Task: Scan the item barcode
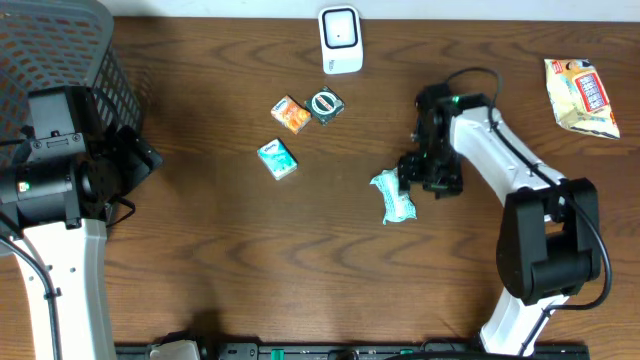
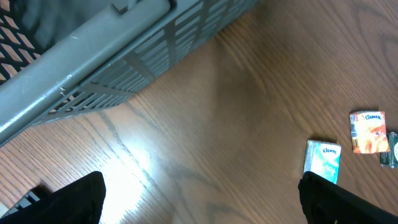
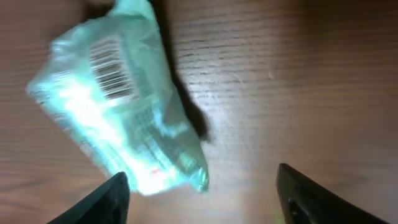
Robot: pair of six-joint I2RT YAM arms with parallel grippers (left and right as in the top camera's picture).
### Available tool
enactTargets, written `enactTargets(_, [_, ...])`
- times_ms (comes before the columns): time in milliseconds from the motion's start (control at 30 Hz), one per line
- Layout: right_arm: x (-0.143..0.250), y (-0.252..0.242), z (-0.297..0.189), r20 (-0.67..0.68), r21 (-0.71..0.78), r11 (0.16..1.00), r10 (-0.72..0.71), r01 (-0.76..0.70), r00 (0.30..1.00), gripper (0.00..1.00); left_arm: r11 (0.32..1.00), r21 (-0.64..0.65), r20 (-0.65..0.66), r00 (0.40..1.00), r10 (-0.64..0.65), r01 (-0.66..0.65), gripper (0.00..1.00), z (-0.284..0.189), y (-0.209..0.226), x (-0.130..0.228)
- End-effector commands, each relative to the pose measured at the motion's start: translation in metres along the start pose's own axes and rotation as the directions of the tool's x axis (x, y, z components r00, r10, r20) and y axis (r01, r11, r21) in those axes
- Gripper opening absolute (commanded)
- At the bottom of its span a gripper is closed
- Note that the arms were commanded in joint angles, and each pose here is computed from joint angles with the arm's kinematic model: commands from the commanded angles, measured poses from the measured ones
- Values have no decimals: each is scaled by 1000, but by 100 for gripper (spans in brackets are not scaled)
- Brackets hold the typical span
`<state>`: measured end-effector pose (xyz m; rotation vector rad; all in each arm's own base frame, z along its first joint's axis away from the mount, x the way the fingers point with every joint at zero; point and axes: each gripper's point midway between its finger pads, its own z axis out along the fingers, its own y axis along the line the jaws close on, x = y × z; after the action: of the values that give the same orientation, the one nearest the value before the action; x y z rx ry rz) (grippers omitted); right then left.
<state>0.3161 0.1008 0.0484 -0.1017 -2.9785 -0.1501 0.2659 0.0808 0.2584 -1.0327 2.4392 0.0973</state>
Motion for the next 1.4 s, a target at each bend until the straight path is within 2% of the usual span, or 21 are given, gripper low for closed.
enactTargets(0, [2,8,-18,14,1,1000,-5,5,1000,59,1000,-4,3,1000,-12,12,98,0,1,-1])
enactTargets(100, [15,18,-14,-28,2,999,-40,40,999,36,1000,-3,3,1000,-12,12,98,0,1,-1])
enactTargets(200, [28,32,-7,-54,17,995,-100,101,994,32,1000,-4,3,1000,-12,12,98,0,1,-1])
enactTargets(433, [47,72,14,-40,29,958,-283,284,958,31,1000,-4,3,1000,-12,12,98,0,1,-1])
enactTargets(667, [60,83,46,-29,40,959,-280,281,960,31,1000,-3,3,1000,-12,12,98,0,1,-1])
enactTargets(833, [50,50,53,13,173,974,-149,145,989,29,1000,-4,3,1000,-12,12,98,0,1,-1])
enactTargets(900, [45,44,52,25,185,976,-124,117,992,30,1000,-4,3,1000,-12,12,98,0,1,-1])
enactTargets(1367, [-33,-5,29,203,44,994,88,-98,975,32,1000,-4,3,1000,-12,12,98,0,1,-1])
